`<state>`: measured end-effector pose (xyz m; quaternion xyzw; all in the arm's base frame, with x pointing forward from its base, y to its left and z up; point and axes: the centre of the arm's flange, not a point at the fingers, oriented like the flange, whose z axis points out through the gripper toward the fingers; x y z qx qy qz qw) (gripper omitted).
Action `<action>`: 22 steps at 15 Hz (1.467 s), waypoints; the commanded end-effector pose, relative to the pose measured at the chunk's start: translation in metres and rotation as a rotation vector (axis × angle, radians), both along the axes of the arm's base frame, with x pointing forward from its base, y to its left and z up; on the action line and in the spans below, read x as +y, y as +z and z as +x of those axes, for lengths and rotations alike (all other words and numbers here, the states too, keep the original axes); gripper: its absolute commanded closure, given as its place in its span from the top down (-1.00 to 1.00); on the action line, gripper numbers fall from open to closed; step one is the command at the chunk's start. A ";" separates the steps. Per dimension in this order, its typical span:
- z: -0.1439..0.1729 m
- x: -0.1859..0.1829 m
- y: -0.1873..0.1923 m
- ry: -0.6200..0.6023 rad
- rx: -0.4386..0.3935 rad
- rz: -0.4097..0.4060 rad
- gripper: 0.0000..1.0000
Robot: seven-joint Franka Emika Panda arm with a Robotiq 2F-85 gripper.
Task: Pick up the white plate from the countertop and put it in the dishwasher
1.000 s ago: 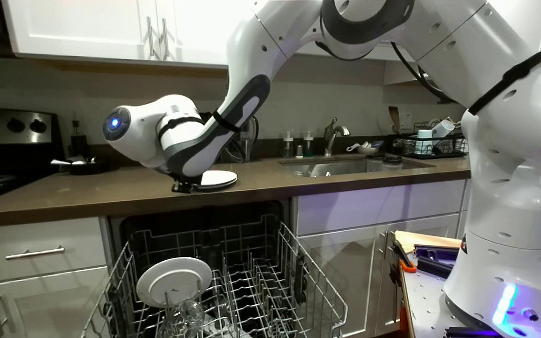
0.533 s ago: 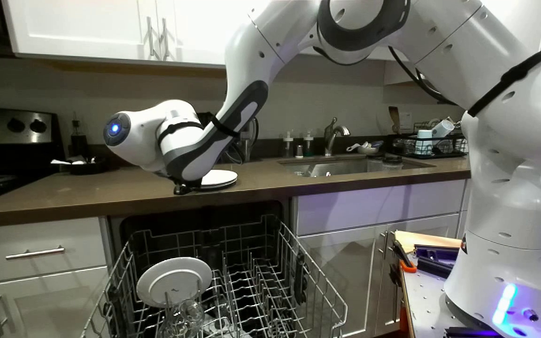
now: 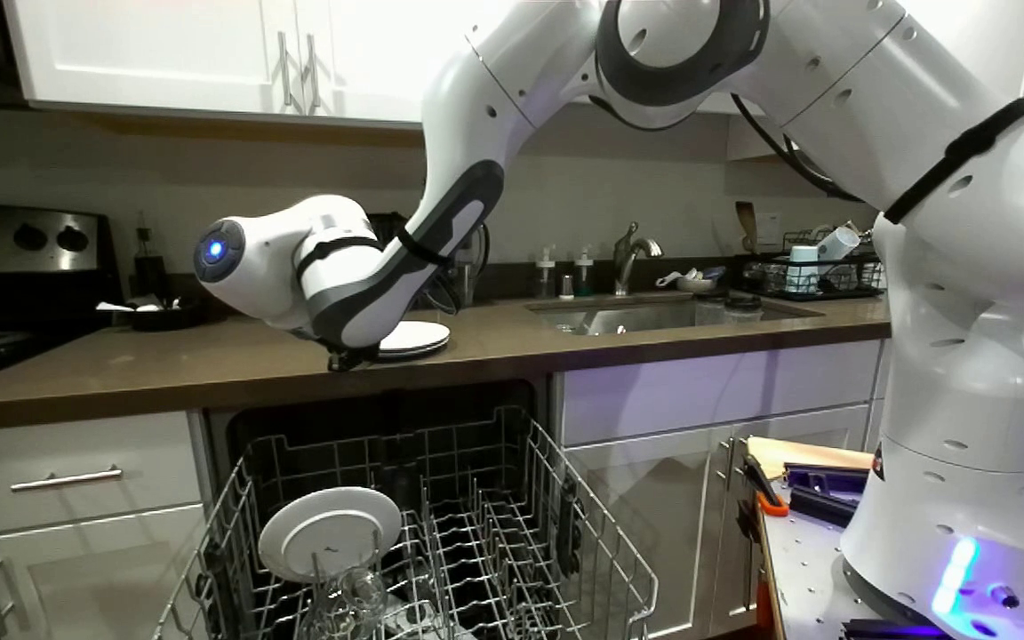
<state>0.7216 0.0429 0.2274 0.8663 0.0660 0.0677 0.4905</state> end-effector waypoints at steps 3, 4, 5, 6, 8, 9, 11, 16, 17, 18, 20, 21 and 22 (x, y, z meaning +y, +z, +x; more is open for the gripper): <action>0.004 0.004 -0.002 0.014 -0.018 0.008 -0.90; 0.003 0.005 -0.002 0.016 -0.019 0.009 -0.90; 0.001 0.007 -0.001 0.019 -0.020 0.008 -0.88; 0.000 0.009 -0.001 0.022 -0.021 0.009 -0.86; -0.002 0.015 -0.001 0.033 -0.023 0.007 -0.85; -0.003 0.018 0.000 0.037 -0.024 0.004 -0.86; -0.004 0.024 -0.001 0.048 -0.025 0.001 -0.87; -0.004 0.035 -0.002 0.070 -0.035 -0.021 -0.87; -0.003 0.035 -0.002 0.071 -0.040 -0.030 -0.87; -0.002 0.035 -0.002 0.071 -0.047 -0.039 -0.87; -0.001 0.034 -0.001 0.071 -0.058 -0.048 -0.87; -0.001 0.033 0.000 0.071 -0.062 -0.050 -0.87; -0.001 0.032 0.000 0.067 -0.065 -0.051 -0.86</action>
